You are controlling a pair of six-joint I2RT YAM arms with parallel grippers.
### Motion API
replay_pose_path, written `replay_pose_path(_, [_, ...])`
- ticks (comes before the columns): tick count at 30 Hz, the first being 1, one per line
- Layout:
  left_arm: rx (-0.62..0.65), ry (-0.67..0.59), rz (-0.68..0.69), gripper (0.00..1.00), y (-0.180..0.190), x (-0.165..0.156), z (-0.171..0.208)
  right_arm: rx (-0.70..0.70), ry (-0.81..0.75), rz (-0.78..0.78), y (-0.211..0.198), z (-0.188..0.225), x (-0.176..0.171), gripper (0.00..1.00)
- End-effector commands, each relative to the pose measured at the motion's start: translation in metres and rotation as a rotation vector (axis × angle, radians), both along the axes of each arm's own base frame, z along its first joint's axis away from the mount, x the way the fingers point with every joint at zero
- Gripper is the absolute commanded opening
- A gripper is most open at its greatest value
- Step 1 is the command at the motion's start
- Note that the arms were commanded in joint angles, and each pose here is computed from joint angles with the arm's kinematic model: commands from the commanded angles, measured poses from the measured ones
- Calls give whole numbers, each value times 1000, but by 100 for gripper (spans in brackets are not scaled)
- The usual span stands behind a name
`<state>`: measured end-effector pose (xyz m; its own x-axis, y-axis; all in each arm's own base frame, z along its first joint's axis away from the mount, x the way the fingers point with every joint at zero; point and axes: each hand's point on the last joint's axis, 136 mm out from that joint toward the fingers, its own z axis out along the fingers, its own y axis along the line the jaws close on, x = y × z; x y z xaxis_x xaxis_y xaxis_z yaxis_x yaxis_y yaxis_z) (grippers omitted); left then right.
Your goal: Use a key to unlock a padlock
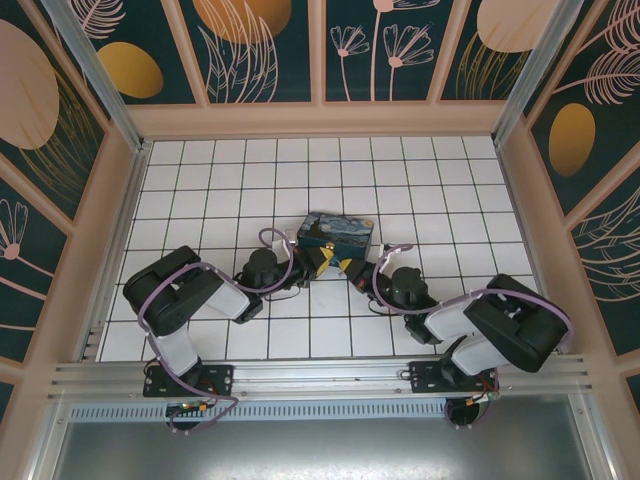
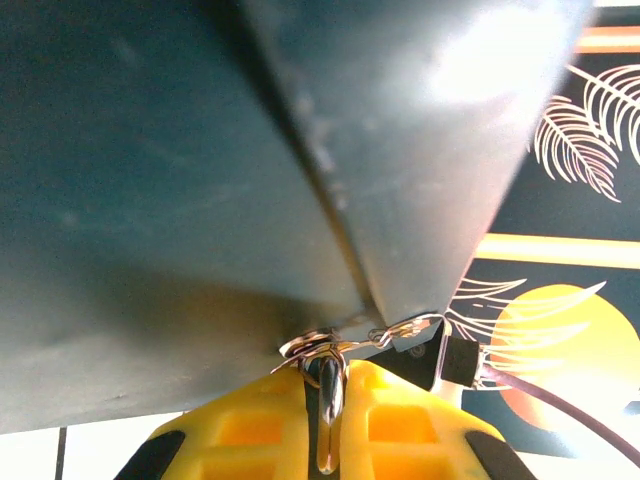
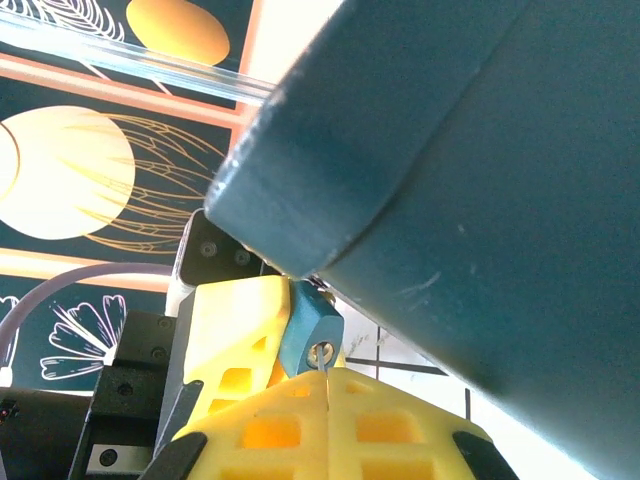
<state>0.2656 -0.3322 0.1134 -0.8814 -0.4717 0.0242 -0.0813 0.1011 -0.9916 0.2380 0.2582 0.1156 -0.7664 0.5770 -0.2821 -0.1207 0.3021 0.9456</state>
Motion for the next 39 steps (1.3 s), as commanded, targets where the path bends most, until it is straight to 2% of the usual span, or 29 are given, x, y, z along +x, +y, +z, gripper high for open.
replay_pose_path(1, [-136, -105, -146, 0, -23, -27, 43, 86, -65, -14, 3, 27, 11, 0])
replay_pose_path(15, [15, -158, -158, 0, -23, -28, 22, 99, -56, 26, -1, 44, 23, 0])
replay_pose_path(30, [-62, -106, -105, 0, -21, -20, 27, 119, -18, 36, 14, 24, 5, 0])
replay_pose_path(39, [98, -122, -59, 0, -13, -10, 1, 57, 3, 30, 5, 14, -3, 0])
